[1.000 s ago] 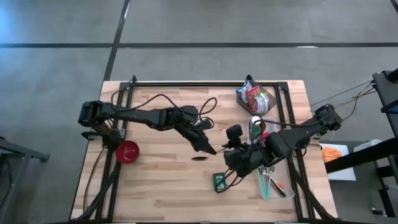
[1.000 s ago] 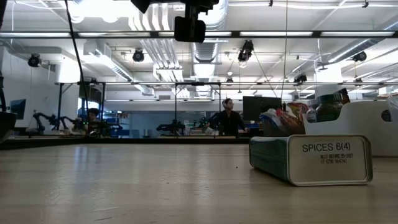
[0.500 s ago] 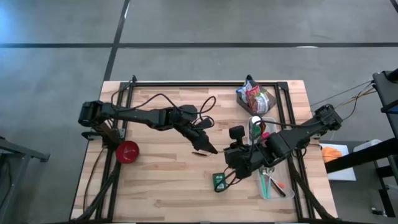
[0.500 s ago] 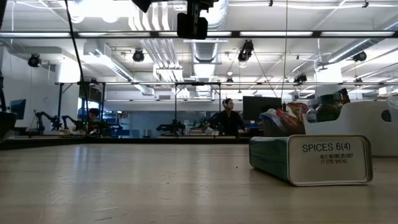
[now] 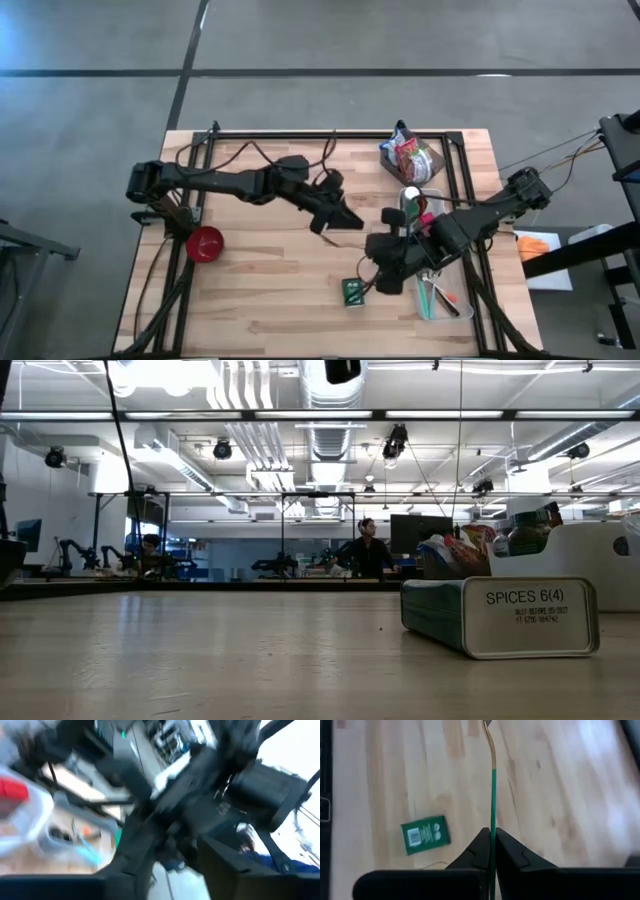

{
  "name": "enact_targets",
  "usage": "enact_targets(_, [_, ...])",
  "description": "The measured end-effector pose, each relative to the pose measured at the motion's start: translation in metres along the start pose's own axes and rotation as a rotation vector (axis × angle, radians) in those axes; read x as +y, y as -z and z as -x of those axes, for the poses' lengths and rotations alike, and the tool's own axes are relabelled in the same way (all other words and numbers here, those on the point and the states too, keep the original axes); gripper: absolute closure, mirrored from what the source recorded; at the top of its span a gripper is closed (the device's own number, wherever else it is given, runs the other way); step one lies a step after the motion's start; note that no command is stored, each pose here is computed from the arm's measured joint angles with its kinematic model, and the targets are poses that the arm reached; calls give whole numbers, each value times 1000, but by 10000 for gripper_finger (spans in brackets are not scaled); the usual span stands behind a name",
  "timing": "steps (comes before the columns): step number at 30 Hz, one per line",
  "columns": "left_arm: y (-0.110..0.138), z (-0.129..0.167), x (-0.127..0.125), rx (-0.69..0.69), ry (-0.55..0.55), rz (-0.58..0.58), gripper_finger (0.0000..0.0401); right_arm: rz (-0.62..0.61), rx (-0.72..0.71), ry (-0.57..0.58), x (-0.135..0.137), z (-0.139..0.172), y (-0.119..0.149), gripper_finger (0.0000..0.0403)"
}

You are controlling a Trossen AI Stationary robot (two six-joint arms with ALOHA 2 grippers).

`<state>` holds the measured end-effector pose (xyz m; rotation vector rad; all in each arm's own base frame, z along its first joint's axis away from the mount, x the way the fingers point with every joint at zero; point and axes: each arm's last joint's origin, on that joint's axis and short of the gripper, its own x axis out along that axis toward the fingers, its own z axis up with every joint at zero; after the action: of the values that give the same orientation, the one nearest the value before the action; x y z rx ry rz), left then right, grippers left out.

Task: Pick & Place Food Item
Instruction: Put the green spoon into the transparent bin

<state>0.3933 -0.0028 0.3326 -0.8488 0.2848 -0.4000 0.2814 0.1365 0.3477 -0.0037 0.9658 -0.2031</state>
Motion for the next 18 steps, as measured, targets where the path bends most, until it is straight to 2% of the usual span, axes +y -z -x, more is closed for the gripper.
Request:
enact_targets(5, [-22, 9, -6, -102, -26, -94, 177, -218, 83, 34, 2, 3, 13, 395])
enact_targets(9, [-35, 17, -18, -167, -27, -190, 137, -376, 167, 70, 7, 8, 27, 395])
enact_targets(15, [-43, 23, -26, -211, -33, -221, 119, -603, 250, 166, 19, 22, 54, 395])
enact_targets(18, [-44, 25, -27, -215, -32, -221, 119, -680, 276, 169, 30, 30, 68, 395])
